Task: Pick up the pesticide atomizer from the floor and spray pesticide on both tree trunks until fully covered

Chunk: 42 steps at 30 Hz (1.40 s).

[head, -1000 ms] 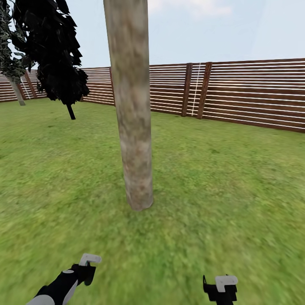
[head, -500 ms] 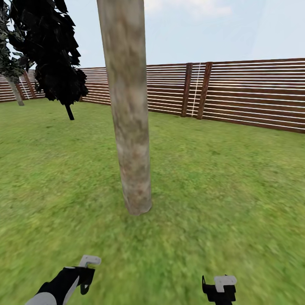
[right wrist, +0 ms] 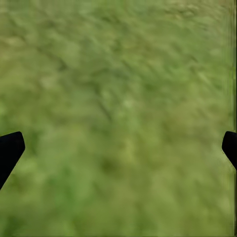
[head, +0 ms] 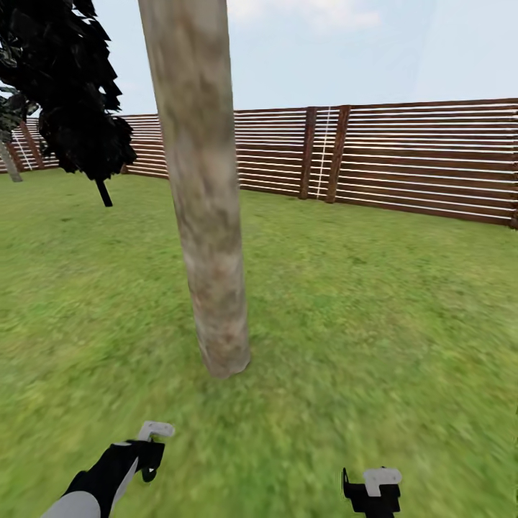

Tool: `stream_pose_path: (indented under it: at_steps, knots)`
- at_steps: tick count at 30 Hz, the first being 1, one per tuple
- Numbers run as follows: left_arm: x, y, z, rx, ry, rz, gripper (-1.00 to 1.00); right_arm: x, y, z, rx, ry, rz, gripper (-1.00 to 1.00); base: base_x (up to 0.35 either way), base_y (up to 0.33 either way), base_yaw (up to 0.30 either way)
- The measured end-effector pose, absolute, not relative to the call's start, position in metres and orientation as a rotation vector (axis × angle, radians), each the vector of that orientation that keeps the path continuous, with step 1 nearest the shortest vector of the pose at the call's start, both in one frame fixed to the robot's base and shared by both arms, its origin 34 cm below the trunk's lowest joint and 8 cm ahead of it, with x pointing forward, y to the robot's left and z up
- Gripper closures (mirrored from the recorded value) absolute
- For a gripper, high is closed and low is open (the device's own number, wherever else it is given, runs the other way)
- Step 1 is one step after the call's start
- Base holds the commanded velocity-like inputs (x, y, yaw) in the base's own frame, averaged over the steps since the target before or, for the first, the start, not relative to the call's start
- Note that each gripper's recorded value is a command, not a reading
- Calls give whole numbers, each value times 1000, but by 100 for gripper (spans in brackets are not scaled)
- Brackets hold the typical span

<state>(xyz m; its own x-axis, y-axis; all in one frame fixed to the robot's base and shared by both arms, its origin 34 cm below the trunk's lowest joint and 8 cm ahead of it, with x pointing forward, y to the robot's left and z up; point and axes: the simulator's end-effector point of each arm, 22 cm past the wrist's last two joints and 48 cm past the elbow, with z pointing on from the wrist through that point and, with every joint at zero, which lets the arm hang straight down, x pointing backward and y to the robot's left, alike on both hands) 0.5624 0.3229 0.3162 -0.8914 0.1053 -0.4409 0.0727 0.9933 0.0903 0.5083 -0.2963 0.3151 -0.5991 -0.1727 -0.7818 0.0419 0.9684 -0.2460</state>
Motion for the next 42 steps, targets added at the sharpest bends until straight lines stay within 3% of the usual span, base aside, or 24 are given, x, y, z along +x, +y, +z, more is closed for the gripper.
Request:
stream_pose_path:
  at_steps: [11,19,24,31,39,42]
  knots:
    - [578,298,325,247,2635,98,100,509,-296,316,-91,2193,-298,-100,-13,-199,-234]
    - [605,276,343,190,2648,47,100,508,-301,315,-94,2194,-304,-100,-3,-3,-10]
    - [596,302,340,187,2690,96,100,508,-301,315,-95,2194,-305,-100,-21,0,0]
    - [616,261,352,196,2660,24,100,508,-301,315,-95,2194,-304,-100,-117,0,0]
    - [641,318,380,138,2716,112,100,509,-301,315,-94,2193,-305,-100,-1,0,0]
    - [645,276,380,162,2711,30,100,508,-301,315,-94,2194,-305,-100,0,0,0]
